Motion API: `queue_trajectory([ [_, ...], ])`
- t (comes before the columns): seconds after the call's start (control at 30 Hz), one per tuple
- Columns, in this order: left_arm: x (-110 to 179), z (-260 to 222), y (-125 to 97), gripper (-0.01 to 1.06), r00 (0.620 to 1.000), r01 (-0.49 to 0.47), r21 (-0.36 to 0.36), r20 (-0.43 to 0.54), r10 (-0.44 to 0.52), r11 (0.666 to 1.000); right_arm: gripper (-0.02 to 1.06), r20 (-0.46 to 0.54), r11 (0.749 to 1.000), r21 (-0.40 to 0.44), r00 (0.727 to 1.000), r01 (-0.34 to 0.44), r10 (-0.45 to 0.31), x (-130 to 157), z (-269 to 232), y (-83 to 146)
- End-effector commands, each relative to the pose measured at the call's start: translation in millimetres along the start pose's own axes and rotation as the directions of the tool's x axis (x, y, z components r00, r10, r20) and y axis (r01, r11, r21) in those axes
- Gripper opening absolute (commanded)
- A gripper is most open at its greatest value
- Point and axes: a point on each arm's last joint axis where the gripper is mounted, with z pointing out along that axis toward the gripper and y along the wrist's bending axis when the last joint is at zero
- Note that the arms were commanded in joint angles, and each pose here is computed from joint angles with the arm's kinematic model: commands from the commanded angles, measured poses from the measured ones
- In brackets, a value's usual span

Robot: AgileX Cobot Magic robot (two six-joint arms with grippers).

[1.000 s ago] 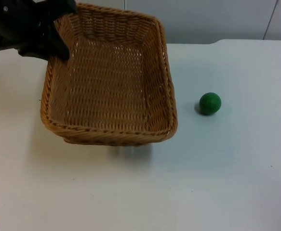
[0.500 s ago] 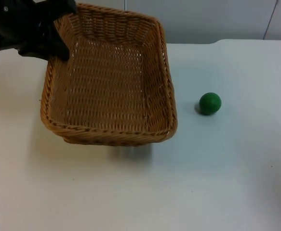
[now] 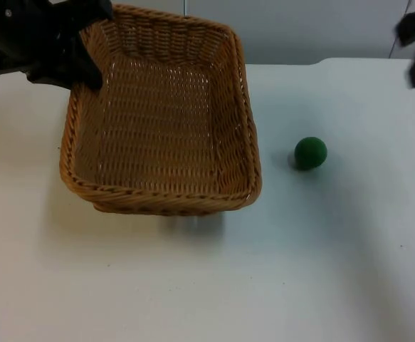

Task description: Pick up the basket with the left hand and place the ball into the basket with the right hand.

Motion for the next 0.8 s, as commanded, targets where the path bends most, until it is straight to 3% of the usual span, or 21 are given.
queue_trajectory([
  [0.0, -2.4, -3.5, -1.6, 0.0, 0.999, 0.026, 0.015, 0.022, -0.027, 1.0, 0.62, -0.008, 1.0, -0.012, 1.0, -0.001, 0.001, -6.3, 8.0, 7.6],
  [0.03, -2.4, -3.5, -1.6, 0.0, 0.999, 0.026, 0.015, 0.022, -0.027, 1.0, 0.72, -0.024, 1.0, -0.017, 1.0, -0.01, 0.009, -9.9, 19.0, 12.9],
  [0.1, -2.4, -3.5, -1.6, 0.0, 0.999, 0.026, 0.015, 0.022, -0.027, 1.0, 0.75, -0.029, 1.0, -0.02, 0.999, -0.02, 0.019, -11.8, 24.9, 15.9],
  [0.37, -2.8, -3.5, -1.4, 0.0, 0.999, 0.026, 0.013, 0.026, -0.027, 1.0, 0.76, -0.078, 0.999, -0.035, 0.997, -0.025, 0.022, -17.9, 67.0, 33.4],
  [0.77, -2.9, -3.5, -1.4, 0.0, 0.999, 0.026, 0.013, 0.028, -0.027, 1.0, 0.76, -0.048, 0.996, -0.067, 0.997, -0.057, 0.054, -33.1, 100.3, 42.0],
])
